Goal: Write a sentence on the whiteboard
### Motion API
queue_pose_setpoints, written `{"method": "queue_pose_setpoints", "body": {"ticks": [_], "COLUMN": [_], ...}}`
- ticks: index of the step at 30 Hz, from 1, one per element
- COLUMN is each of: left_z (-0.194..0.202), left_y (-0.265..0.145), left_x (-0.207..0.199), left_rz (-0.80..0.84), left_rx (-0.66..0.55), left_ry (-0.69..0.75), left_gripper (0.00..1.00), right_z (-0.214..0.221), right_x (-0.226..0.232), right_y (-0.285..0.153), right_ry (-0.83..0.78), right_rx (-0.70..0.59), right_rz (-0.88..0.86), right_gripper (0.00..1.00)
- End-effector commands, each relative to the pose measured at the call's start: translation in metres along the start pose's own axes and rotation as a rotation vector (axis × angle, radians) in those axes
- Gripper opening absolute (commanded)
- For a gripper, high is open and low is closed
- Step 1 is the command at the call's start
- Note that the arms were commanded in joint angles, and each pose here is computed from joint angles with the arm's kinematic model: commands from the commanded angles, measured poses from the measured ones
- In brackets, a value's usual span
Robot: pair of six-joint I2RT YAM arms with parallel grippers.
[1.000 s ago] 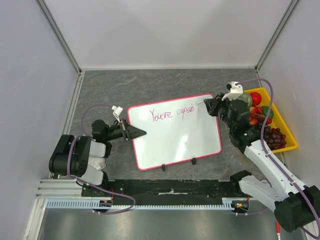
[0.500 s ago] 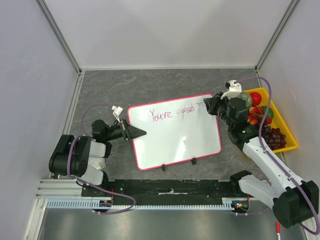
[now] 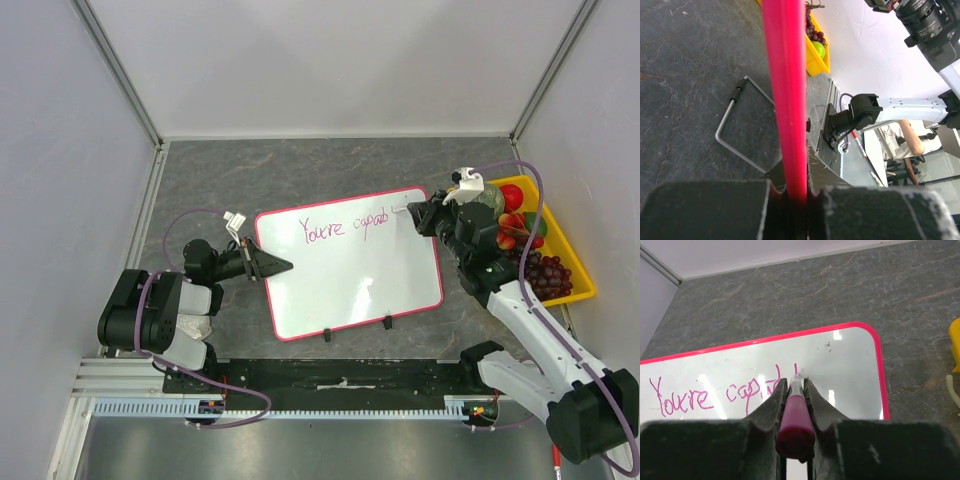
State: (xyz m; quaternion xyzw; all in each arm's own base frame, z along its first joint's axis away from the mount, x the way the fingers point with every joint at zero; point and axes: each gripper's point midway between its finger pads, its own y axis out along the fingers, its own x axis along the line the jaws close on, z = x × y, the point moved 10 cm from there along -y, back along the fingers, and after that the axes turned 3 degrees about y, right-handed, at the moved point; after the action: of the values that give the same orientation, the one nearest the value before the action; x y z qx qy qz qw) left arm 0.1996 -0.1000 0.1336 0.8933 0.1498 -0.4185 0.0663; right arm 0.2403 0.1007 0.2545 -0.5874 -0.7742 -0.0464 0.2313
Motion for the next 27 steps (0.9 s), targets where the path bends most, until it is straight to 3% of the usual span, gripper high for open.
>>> {"method": "queue_pose_setpoints", "body": {"ticks": [1,15,27], "left_z": [0.005,0.005,0.005], "left_y": [-0.001,-0.001,-0.001], "left_x": [0.005,0.004,0.004], "left_rz": [0.001,0.002,0.001], "left_rx": [0.009,0.01,0.008], "left_ry": [0.076,0.077,0.077], "left_gripper": [0.02,0.02,0.02], "right_z": [0.013,0.025,-0.005], "right_x": [-0.006,-0.009,-0.003], "right_y": [-0.006,-0.021,-0.015], "right_ry": [-0.016,-0.02,-0.027], "right_rx": [0.047,0.096,0.008], "right_rz": [0.0,-0.011,0.037], "right_gripper": [0.0,0.0,0.0]}}
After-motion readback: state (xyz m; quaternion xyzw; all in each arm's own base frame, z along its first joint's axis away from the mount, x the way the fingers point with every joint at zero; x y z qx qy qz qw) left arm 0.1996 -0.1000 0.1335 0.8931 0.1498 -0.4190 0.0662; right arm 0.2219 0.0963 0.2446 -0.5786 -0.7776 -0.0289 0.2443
